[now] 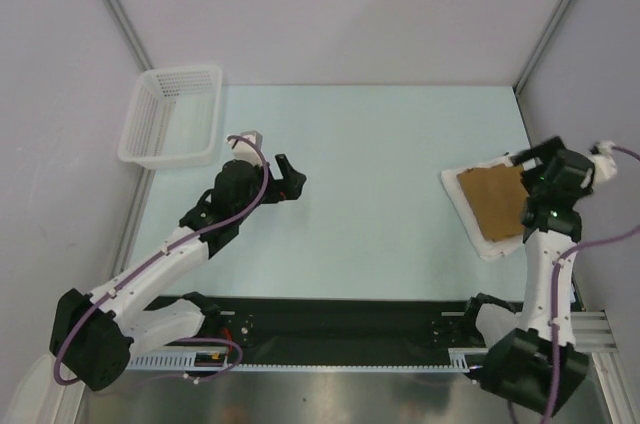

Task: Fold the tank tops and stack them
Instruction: Neatly place the folded tank top to the corner

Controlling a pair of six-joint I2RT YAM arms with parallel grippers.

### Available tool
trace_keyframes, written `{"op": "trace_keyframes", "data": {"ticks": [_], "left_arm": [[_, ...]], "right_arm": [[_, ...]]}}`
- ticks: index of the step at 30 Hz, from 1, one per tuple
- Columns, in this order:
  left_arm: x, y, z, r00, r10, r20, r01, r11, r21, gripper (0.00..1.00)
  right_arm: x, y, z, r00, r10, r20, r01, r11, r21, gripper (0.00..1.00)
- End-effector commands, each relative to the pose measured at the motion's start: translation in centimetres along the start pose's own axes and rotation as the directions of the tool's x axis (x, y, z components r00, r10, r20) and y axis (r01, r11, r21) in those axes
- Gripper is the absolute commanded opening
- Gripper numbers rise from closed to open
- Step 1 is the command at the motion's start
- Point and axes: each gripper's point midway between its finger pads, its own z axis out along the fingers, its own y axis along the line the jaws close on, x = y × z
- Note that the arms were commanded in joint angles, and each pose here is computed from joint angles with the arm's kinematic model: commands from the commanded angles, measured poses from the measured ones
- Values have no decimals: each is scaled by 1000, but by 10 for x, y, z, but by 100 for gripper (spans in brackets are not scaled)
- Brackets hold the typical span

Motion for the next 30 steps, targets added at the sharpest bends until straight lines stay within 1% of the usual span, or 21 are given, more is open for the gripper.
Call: {"op": "trace_keyframes", "data": {"ticks": [1,2,3,4,5,6,7,8,9,10,11,14,15,16,17,19,21,23,24,27,30], "left_arm": [[-10,16,-10,997,56,49,-53,996,-68,99],[-10,18,-12,997,62,47,-58,995,-76,99],[-10,20,-14,997,65,52,-61,995,-84,99],[-7,25,-15,997,65,51,-60,993,-98,99],[-5,27,-15,997,64,52,-59,993,-104,99],[1,31,-17,997,63,50,-58,993,-106,99],[4,33,-18,997,59,51,-54,993,-105,99],[6,28,-18,997,59,57,-55,996,-64,100],[11,27,-19,996,65,53,-63,997,-43,100],[21,29,-21,996,76,40,-75,997,-29,100],[26,26,-22,996,79,32,-79,997,1,100],[40,34,-29,994,108,15,-108,994,10,100],[43,37,-31,993,118,12,-118,993,3,100],[50,43,-33,990,139,6,-139,990,-6,100],[48,44,-37,989,145,27,-145,989,-4,100],[59,55,-40,985,170,28,-170,985,-19,100],[60,59,-42,983,166,80,-165,986,-14,100],[49,49,-49,977,167,135,-173,984,33,100],[50,49,-49,975,171,141,-177,984,36,100],[51,51,-50,975,169,143,-175,984,26,100],[53,51,-48,978,169,125,-174,984,26,100]], "right_arm": [[71,82,-16,934,-318,-162,260,917,-301,100],[91,97,-22,903,-383,-193,298,885,-358,100],[106,103,-23,869,-452,-201,355,853,-383,100],[124,107,-23,843,-492,-219,380,831,-405,100],[153,122,-41,803,-554,-221,399,774,-491,100],[162,139,-49,799,-575,-177,391,720,-573,100],[185,135,-57,774,-603,-191,384,688,-616,100],[203,145,-76,755,-629,-187,356,631,-689,100],[213,154,-85,757,-632,-166,335,593,-732,100],[225,153,-89,740,-650,-171,333,575,-748,100],[237,151,-89,722,-667,-184,336,570,-750,100],[268,151,-105,690,-692,-211,283,527,-801,100],[273,157,-114,701,-685,-201,257,504,-824,100],[281,153,-119,698,-685,-210,240,499,-833,100],[287,152,-125,704,-676,-220,214,497,-841,100],[305,142,-136,705,-681,-197,203,459,-865,100],[315,131,-134,722,-671,-167,223,455,-862,100],[319,131,-134,731,-656,-187,204,472,-858,100],[321,129,-135,726,-663,-183,209,466,-860,100],[324,127,-134,741,-646,-183,210,482,-851,100],[328,126,-134,727,-660,-190,212,479,-852,100]]}}
